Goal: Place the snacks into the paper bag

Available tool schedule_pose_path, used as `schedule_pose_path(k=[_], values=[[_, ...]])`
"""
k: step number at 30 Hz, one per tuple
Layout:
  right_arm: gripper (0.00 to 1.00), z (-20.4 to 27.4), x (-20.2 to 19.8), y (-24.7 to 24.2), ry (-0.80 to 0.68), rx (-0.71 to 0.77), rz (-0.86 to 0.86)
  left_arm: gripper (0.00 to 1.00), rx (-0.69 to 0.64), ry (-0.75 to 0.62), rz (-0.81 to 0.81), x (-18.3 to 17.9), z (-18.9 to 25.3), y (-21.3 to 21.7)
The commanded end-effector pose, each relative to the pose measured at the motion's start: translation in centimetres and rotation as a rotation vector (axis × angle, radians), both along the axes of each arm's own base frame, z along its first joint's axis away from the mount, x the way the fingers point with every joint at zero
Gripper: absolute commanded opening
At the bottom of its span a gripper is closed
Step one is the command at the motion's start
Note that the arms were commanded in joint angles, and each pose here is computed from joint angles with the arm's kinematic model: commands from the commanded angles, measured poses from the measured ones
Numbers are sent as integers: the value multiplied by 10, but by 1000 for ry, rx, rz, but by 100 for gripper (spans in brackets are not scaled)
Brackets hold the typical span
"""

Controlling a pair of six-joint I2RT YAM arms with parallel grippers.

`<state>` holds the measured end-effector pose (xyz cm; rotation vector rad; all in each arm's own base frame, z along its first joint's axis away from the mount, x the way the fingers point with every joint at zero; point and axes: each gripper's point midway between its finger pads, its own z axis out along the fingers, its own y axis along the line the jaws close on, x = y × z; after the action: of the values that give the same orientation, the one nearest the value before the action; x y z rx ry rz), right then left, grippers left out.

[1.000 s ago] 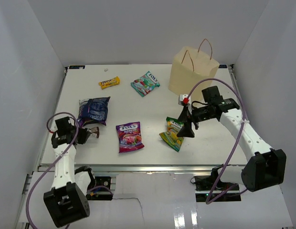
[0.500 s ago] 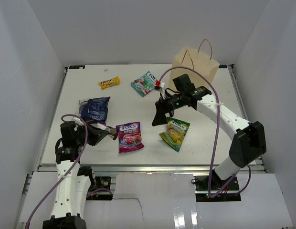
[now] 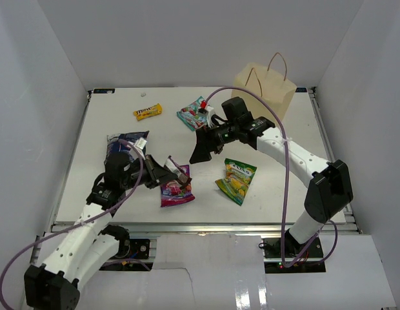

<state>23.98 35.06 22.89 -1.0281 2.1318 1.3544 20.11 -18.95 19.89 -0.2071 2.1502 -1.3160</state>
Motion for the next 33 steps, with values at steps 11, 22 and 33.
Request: schedule_pose_path(k=[11,22,33], values=[[97,-6,-19,-28,-18,46,16,0,30,-142,-131,11,28,-86],[82,9,-39,-24,15,182,175,0,-7,-160,-206,-8,30,-113],[37,18,-43,-24,13,228,218,0,-12,-180,-223,-13,32,-117]])
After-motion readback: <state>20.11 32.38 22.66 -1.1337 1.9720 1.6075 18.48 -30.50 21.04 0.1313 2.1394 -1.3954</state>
